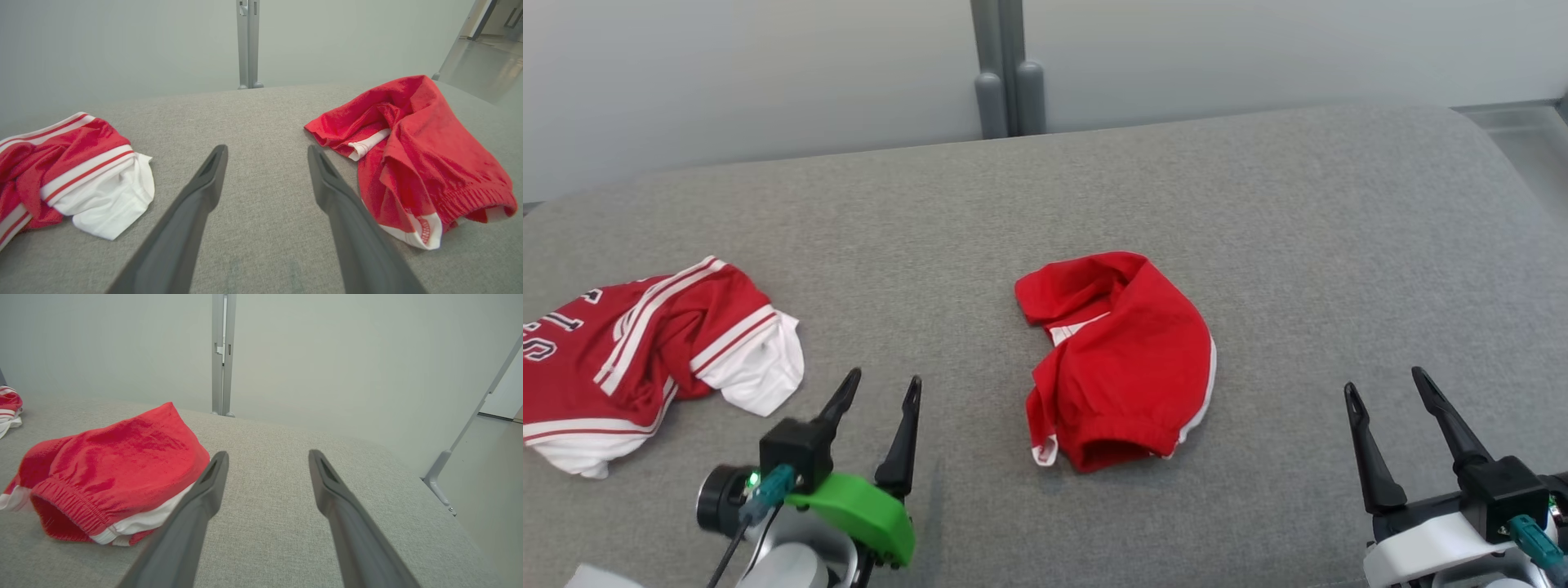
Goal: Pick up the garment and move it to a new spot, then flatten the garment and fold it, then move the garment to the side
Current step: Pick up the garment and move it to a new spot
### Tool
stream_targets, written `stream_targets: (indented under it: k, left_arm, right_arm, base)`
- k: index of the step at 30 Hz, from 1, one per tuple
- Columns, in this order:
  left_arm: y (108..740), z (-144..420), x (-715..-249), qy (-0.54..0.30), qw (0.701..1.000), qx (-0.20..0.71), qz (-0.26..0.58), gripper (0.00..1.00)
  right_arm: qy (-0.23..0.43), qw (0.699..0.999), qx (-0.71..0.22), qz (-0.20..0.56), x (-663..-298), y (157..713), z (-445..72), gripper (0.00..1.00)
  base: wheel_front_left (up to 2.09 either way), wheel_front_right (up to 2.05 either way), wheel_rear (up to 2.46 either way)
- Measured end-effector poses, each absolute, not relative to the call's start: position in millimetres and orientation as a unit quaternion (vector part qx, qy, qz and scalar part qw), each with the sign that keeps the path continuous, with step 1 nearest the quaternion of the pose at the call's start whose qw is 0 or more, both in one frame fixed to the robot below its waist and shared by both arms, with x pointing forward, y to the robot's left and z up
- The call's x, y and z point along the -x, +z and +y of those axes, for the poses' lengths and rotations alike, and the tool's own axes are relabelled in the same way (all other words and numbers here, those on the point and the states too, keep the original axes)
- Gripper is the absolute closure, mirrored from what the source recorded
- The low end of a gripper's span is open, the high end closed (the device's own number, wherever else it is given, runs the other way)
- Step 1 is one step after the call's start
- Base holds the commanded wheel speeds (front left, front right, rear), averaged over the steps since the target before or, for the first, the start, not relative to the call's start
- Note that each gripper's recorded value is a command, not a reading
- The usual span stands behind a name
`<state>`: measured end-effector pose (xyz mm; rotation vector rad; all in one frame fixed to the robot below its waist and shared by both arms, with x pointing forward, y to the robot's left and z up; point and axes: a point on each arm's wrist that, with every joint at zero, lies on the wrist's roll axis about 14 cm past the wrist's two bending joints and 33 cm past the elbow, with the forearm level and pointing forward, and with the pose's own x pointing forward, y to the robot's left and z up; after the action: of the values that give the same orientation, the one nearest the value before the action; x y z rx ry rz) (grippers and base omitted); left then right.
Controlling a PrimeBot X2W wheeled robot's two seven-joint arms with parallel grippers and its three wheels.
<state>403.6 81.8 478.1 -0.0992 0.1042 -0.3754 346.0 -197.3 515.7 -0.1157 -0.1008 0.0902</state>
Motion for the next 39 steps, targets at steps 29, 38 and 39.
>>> stream_targets:
  k: [29,38,39]
  left_arm:
    - [454,220,-313,0.006,0.997,0.069,0.043,0.0]
    - [449,211,-318,-0.007,0.997,0.063,0.05,0.0]
    - [449,211,-318,-0.007,0.997,0.063,0.05,0.0]
  right_arm:
    - [0.022,0.998,0.06,-0.011,-334,490,-209,0.0]
    - [0.011,0.998,0.059,-0.01,-332,490,-215,0.0]
    - [0.01,0.998,0.058,-0.011,-332,490,-215,0.0]
  base:
    - [0.0,0.0,0.0]
    - [0.0,0.0,0.0]
    - [0.0,0.0,0.0]
